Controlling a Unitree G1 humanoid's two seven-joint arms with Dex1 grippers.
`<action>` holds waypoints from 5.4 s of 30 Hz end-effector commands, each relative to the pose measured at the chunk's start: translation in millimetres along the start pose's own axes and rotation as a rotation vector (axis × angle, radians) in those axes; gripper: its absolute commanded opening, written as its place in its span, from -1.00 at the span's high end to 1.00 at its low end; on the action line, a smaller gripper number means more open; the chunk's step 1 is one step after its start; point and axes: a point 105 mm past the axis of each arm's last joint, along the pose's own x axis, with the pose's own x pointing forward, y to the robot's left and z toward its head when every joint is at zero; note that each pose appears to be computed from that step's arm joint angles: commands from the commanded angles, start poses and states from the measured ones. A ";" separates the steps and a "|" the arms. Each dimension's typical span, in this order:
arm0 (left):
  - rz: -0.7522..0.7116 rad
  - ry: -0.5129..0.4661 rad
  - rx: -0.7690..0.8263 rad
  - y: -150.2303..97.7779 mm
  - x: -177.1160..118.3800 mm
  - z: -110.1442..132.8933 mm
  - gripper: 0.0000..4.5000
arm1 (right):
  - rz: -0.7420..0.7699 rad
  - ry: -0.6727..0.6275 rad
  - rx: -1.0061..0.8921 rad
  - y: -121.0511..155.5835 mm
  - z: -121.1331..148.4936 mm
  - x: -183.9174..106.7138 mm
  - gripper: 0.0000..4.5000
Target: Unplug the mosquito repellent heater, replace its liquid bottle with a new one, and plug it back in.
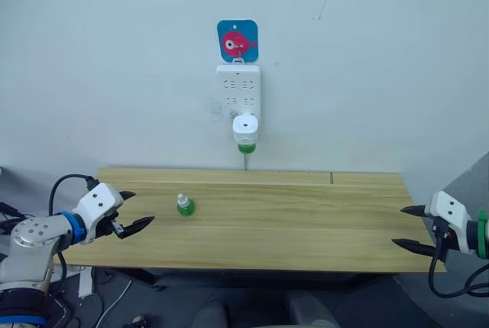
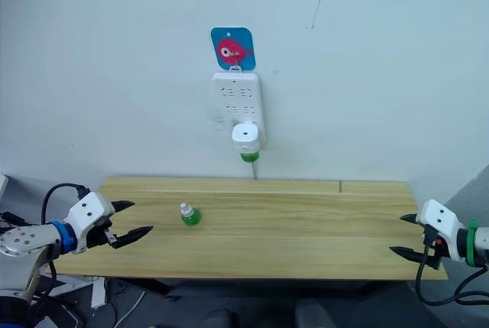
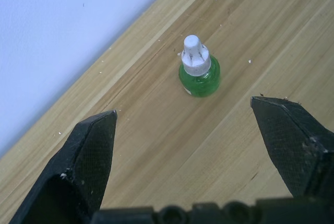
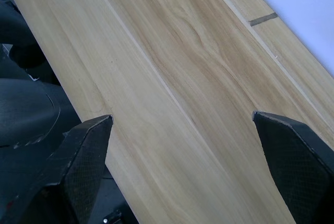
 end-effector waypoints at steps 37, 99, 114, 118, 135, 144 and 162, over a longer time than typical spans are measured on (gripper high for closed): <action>0.036 -0.118 -0.027 8.7 -13.4 20.9 -1.00 | -0.031 -0.038 -0.037 -6.0 19.4 -10.4 -0.99; -0.134 -0.715 -0.121 30.3 70.3 234.8 -1.00 | -0.100 -0.753 -0.023 85.1 253.5 -17.6 -0.99; -0.213 -0.753 -0.003 20.7 60.8 259.1 -1.00 | -0.076 -0.752 -0.023 89.1 253.2 -15.8 -0.99; -0.252 -0.765 0.013 16.5 59.3 266.4 -1.00 | -0.069 -0.751 -0.022 90.0 252.6 -15.3 -0.99; -0.315 -0.760 0.033 9.1 62.0 271.1 0.41 | -0.086 -0.769 -0.032 91.6 258.3 -11.7 -1.00; -0.312 -0.752 0.039 8.0 62.0 268.0 0.41 | -0.329 -0.688 -0.010 77.5 278.3 34.9 -1.00; -0.300 -0.750 0.056 3.8 57.4 269.5 0.41 | -0.475 -0.778 0.064 64.6 356.2 83.5 -1.00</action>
